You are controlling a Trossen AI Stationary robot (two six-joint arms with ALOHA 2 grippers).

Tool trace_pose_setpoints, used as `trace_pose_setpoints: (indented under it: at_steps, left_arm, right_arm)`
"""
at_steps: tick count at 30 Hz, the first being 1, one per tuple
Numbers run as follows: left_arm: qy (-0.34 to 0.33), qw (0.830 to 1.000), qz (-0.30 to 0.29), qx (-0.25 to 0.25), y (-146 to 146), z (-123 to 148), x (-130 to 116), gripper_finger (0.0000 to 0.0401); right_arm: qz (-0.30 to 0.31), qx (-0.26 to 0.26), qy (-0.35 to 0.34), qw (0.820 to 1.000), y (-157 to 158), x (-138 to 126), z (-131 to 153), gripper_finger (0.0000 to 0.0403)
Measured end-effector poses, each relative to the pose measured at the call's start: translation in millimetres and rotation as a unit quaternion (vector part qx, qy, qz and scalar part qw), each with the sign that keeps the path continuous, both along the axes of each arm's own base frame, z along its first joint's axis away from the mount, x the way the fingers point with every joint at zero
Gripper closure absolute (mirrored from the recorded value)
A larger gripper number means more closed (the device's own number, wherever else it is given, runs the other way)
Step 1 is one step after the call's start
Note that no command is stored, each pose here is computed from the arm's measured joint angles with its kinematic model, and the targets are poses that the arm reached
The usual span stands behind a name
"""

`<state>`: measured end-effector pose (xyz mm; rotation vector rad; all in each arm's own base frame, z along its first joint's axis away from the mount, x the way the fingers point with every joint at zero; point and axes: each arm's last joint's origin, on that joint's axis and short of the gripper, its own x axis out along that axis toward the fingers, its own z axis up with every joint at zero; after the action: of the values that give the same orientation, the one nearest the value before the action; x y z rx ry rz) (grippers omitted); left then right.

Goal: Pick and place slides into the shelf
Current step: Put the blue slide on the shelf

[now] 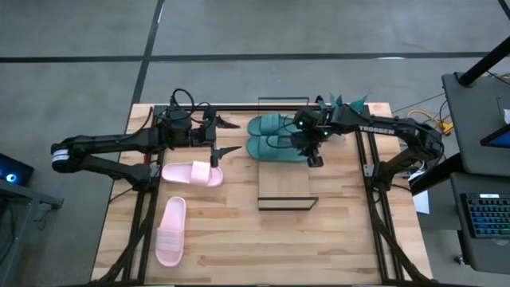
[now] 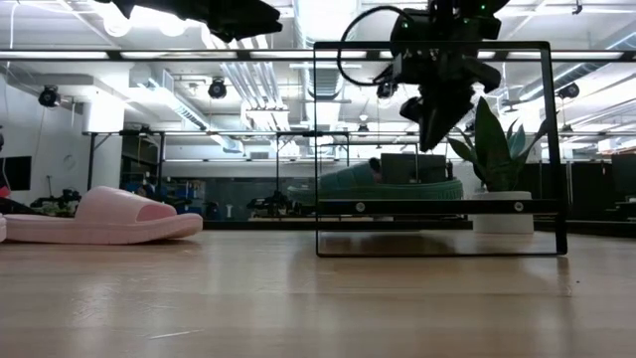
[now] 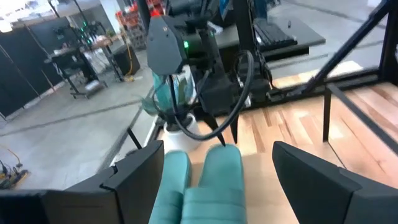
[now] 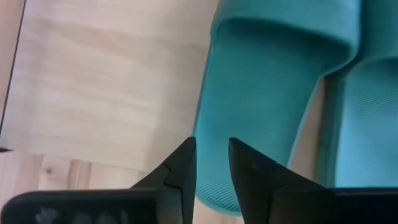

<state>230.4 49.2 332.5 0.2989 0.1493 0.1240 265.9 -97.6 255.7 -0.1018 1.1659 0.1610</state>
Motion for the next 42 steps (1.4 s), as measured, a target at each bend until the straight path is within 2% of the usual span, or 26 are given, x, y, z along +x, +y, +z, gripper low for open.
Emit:
trace_pose_setpoints:
  at_steps: [3,12,25,35,42]
  left_arm:
    - [0.000,1.000,0.000,0.001,0.4,-0.8,1.6,0.0118]
    - [0.007,1.000,0.000,0.001,0.8,-3.2,3.5,0.0118]
    - [0.009,1.000,0.000,0.004,1.4,-4.1,4.7,0.0118]
    - [0.012,1.000,0.000,0.003,1.6,-5.6,6.1,0.0118]
    - [0.015,1.000,0.000,0.002,2.0,-6.8,7.3,0.0118]
  right_arm:
    - [0.000,0.007,0.016,1.000,1.5,-3.7,-9.6,0.0326]
    - [0.013,0.046,0.041,0.998,7.6,-12.7,-31.9,0.0391]
    - [0.021,0.044,0.038,0.998,11.7,-15.5,-51.3,0.0394]
    - [0.009,-0.004,0.039,0.999,8.4,-14.5,-54.1,0.0394]
    - [0.002,-0.018,0.038,0.999,6.0,-14.2,-53.8,0.0394]
